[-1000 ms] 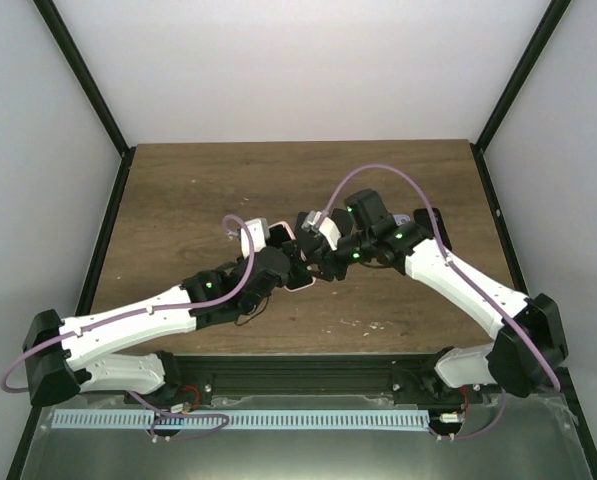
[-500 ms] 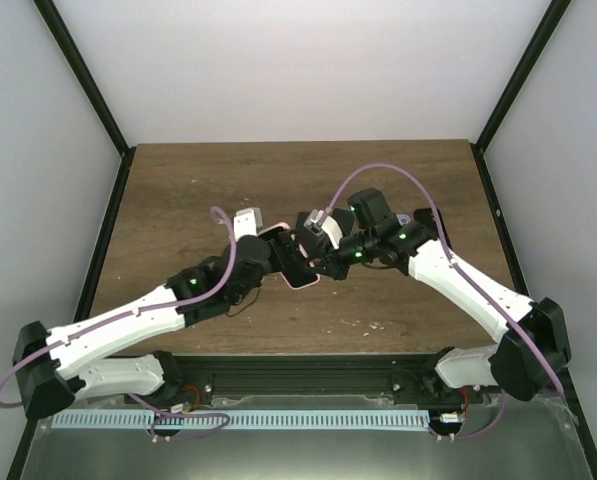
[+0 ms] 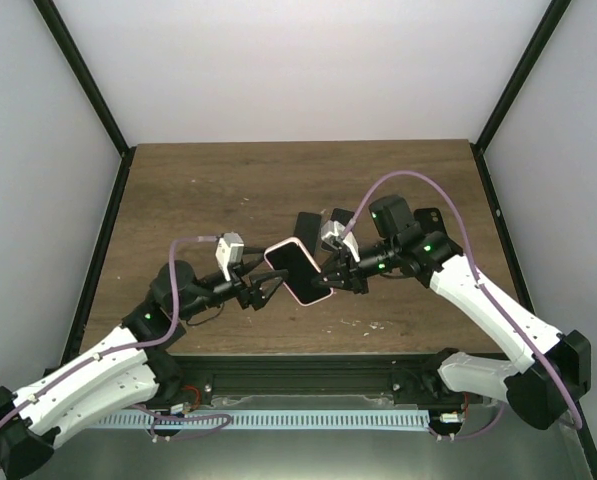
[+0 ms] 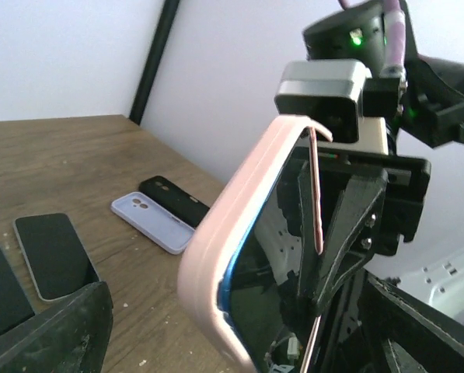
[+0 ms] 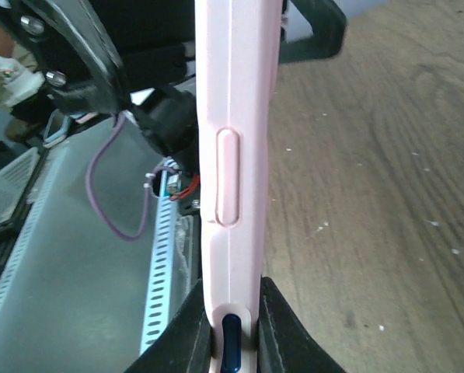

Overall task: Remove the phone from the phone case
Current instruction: Remove the phone case from the phone.

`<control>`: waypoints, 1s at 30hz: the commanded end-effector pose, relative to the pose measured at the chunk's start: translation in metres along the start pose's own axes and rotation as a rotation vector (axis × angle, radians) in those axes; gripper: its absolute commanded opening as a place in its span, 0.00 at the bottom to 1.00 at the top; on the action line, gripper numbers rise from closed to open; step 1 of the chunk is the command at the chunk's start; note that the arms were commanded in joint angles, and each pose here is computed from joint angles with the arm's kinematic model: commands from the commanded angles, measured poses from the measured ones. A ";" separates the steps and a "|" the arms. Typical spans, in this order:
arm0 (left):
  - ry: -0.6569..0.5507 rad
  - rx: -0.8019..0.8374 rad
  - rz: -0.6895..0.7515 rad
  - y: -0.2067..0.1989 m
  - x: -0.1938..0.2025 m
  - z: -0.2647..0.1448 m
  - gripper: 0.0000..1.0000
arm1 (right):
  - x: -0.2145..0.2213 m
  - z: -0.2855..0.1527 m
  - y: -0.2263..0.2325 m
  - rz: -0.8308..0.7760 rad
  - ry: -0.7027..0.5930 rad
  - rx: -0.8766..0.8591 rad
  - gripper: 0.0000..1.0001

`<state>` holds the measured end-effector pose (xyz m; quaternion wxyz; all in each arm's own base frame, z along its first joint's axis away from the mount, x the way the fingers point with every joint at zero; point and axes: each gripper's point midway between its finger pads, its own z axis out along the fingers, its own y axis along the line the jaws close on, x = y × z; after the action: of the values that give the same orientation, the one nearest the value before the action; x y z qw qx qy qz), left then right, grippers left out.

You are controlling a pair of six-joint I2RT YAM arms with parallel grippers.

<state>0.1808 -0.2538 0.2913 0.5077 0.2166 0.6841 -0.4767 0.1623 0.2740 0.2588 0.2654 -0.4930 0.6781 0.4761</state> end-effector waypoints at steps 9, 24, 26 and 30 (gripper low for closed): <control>0.011 0.331 0.066 -0.047 0.009 0.003 0.50 | -0.015 -0.003 0.029 -0.051 -0.068 -0.168 0.01; -0.021 0.396 0.022 -0.056 -0.005 0.010 0.26 | -0.008 -0.004 0.027 -0.060 -0.066 -0.133 0.01; -0.022 0.402 0.008 -0.056 -0.004 0.012 0.23 | -0.007 -0.004 0.026 -0.066 -0.064 -0.124 0.01; -0.009 0.404 -0.021 -0.055 -0.007 0.017 0.09 | -0.006 -0.005 0.028 -0.070 -0.066 -0.123 0.01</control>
<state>0.1536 -0.2909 0.2915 0.4388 0.2949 0.6123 -0.5878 0.1408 0.2739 0.2642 0.2478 -0.5058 0.6391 0.5237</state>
